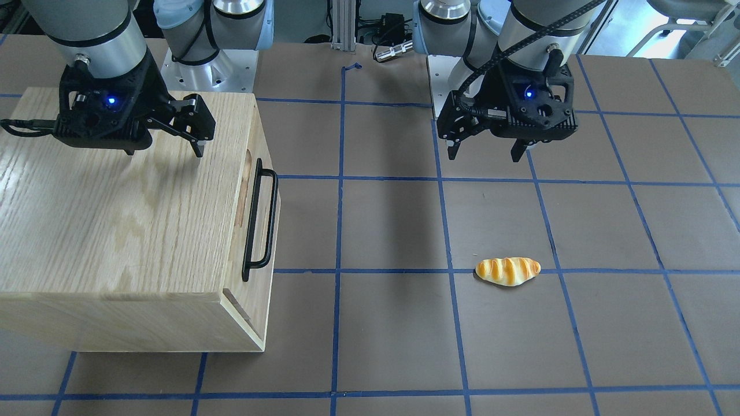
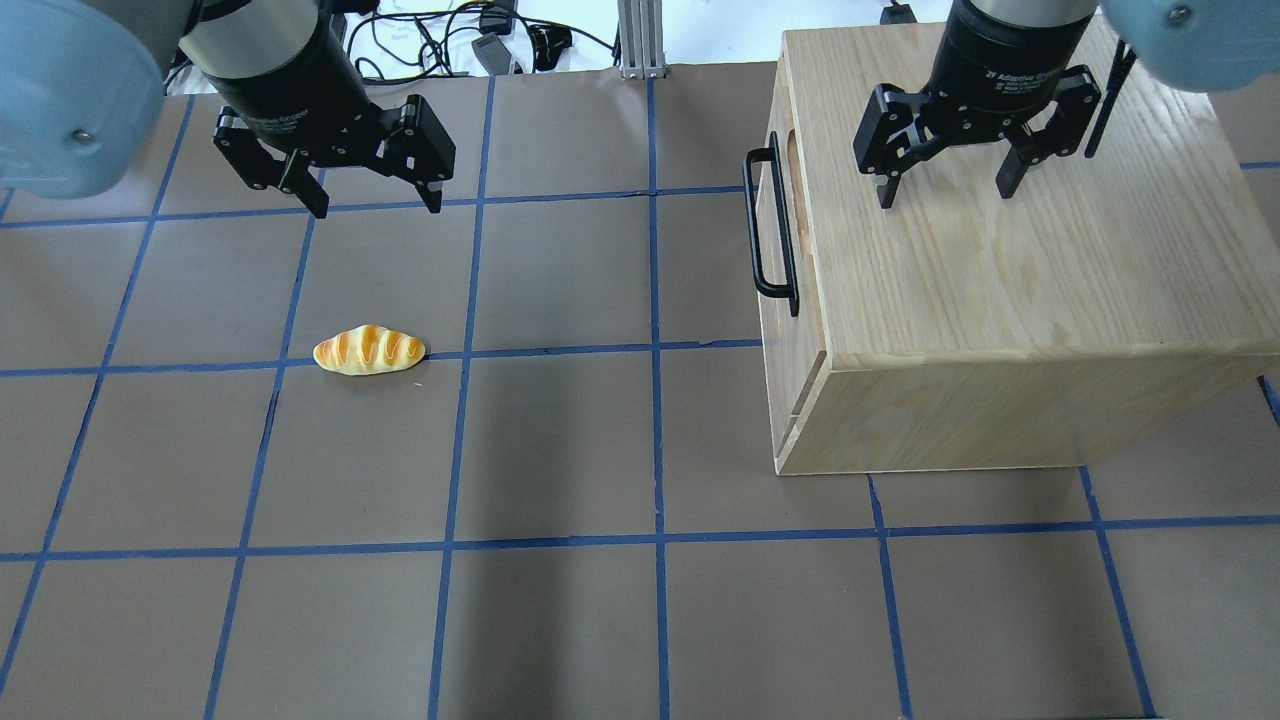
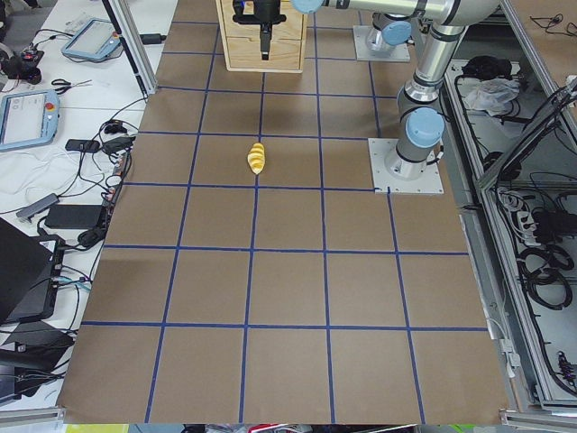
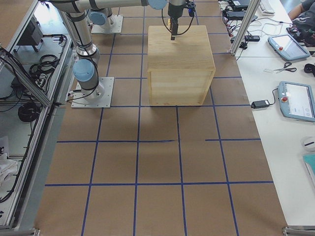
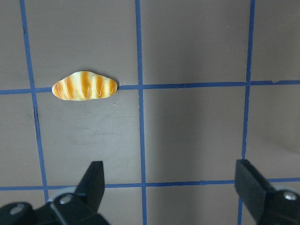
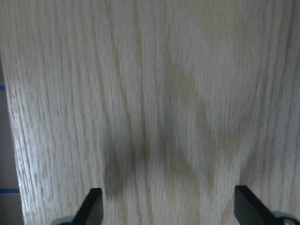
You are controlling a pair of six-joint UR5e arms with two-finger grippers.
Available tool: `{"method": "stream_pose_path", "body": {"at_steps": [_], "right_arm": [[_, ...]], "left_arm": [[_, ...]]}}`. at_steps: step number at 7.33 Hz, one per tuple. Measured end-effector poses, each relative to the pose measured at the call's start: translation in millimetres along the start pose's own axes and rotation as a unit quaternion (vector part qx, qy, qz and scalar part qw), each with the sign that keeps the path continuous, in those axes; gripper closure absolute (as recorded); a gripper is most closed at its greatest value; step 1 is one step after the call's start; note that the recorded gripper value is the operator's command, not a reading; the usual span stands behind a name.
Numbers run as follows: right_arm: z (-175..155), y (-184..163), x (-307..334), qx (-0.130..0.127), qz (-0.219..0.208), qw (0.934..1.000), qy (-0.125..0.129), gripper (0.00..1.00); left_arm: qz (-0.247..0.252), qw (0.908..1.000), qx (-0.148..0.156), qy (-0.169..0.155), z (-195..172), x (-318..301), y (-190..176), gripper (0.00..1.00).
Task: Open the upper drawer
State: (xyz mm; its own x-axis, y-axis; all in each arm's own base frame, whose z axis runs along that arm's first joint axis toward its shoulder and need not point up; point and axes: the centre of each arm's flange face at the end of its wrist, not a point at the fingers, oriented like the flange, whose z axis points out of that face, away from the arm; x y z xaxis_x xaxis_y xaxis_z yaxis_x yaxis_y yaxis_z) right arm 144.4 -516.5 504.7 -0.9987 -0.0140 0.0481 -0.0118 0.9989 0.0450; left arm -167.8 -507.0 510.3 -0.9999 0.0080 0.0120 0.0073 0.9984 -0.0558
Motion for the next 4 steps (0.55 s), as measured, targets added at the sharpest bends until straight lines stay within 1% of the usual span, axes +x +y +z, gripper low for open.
{"method": "stream_pose_path", "body": {"at_steps": [2, 3, 4], "right_arm": [[0, 0, 0, 0.000, 0.000, 1.0000, 0.000, 0.00], [0, 0, 0, 0.000, 0.000, 1.0000, 0.000, 0.00], [0, 0, 0, 0.000, 0.000, 1.0000, 0.000, 0.00]], "left_arm": [[-0.002, 1.0000, -0.002, 0.000, 4, 0, -1, 0.00], [-0.010, 0.9999, 0.001, 0.008, 8, 3, -6, 0.00], [-0.029, 0.9990, 0.009, 0.033, 16, 11, -17, 0.00]]}}
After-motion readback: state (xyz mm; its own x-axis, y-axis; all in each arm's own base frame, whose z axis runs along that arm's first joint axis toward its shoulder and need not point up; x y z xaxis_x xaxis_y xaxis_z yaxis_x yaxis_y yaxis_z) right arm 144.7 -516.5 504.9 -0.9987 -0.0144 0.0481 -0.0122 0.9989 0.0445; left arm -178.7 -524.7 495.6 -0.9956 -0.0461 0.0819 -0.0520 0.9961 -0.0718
